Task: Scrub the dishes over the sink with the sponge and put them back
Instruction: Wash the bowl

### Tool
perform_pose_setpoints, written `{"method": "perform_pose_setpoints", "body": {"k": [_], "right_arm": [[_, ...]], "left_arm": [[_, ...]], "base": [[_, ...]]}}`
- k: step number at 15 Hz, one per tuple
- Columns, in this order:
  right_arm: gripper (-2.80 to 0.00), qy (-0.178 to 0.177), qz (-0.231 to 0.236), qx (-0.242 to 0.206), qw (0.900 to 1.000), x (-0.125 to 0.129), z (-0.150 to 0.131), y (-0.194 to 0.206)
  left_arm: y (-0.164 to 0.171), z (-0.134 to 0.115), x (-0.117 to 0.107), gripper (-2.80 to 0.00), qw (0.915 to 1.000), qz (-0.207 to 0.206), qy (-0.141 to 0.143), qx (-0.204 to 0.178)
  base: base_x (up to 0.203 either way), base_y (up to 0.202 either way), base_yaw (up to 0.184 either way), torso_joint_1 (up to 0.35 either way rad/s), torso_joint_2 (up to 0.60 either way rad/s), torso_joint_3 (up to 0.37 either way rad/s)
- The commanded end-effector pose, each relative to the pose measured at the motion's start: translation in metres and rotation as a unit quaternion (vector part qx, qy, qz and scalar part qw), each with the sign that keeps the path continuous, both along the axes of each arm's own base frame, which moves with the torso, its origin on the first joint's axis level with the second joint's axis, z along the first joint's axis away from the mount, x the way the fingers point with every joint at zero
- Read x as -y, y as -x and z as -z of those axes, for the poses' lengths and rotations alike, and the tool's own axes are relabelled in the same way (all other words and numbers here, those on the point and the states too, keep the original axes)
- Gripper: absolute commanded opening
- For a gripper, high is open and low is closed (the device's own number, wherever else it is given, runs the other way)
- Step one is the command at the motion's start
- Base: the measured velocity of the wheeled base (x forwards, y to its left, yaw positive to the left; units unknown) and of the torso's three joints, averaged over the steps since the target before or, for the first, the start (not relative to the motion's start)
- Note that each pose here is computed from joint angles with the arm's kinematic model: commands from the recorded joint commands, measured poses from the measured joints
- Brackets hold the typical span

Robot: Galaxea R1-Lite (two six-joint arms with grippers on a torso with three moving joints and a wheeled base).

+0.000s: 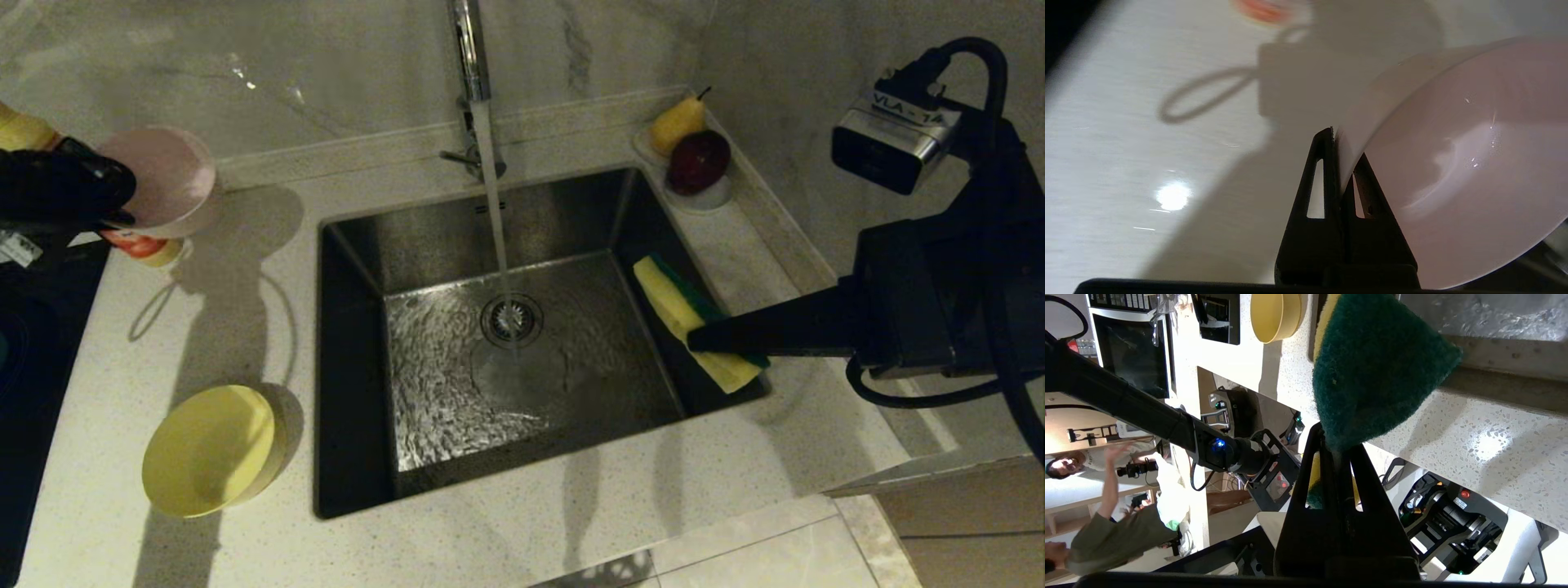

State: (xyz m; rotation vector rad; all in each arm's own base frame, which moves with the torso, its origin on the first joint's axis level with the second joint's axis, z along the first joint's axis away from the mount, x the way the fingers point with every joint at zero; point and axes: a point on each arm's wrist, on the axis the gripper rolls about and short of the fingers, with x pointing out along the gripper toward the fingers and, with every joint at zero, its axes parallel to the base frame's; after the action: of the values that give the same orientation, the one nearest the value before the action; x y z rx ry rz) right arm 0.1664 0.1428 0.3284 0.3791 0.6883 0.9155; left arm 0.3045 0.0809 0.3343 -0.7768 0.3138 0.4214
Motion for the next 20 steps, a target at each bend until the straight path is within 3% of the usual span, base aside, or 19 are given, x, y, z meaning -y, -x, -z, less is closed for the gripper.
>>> {"method": "perform_pose_setpoints", "body": {"k": [1, 4, 7, 12, 16, 20], "right_arm": [[-2.8, -0.002, -0.002, -0.001, 1.0, 0.001, -0.001, 0.001], [-2.8, -0.002, -0.002, -0.001, 1.0, 0.001, 0.0, 0.001], [-2.8, -0.003, -0.001, 0.001, 1.0, 0.002, -0.002, 0.003], [-2.8, -0.001, 0.001, 0.001, 1.0, 0.008, 0.002, 0.01], [-2.8, -0.015, 0.004, 0.018, 1.0, 0.013, -0.001, 0.013], [-2.8, -0.015, 0.005, 0.018, 1.0, 0.013, -0.001, 0.013]], "left_arm": [[0.0, -0.016, 0.032, -2.8, 0.9985, 0.047, -0.001, 0.028], [-0.013, -0.012, 0.089, -2.8, 0.9918, 0.127, -0.011, 0.009], [-0.035, 0.014, 0.147, -2.8, 0.9847, 0.161, -0.047, -0.048], [-0.045, 0.054, 0.231, -2.8, 0.9606, 0.251, -0.068, -0.097], [-0.05, 0.075, 0.261, -2.8, 0.9547, 0.271, -0.054, -0.111], [-0.052, 0.074, 0.263, -2.8, 0.9557, 0.271, -0.052, -0.101]], "base": [[0.0, 0.0, 0.0, 0.0, 0.0, 0.0], [0.0, 0.0, 0.0, 0.0, 0.0, 0.0], [0.0, 0.0, 0.0, 0.0, 0.0, 0.0], [0.0, 0.0, 0.0, 0.0, 0.0, 0.0], [0.0, 0.0, 0.0, 0.0, 0.0, 0.0], [0.0, 0.0, 0.0, 0.0, 0.0, 0.0]]}}
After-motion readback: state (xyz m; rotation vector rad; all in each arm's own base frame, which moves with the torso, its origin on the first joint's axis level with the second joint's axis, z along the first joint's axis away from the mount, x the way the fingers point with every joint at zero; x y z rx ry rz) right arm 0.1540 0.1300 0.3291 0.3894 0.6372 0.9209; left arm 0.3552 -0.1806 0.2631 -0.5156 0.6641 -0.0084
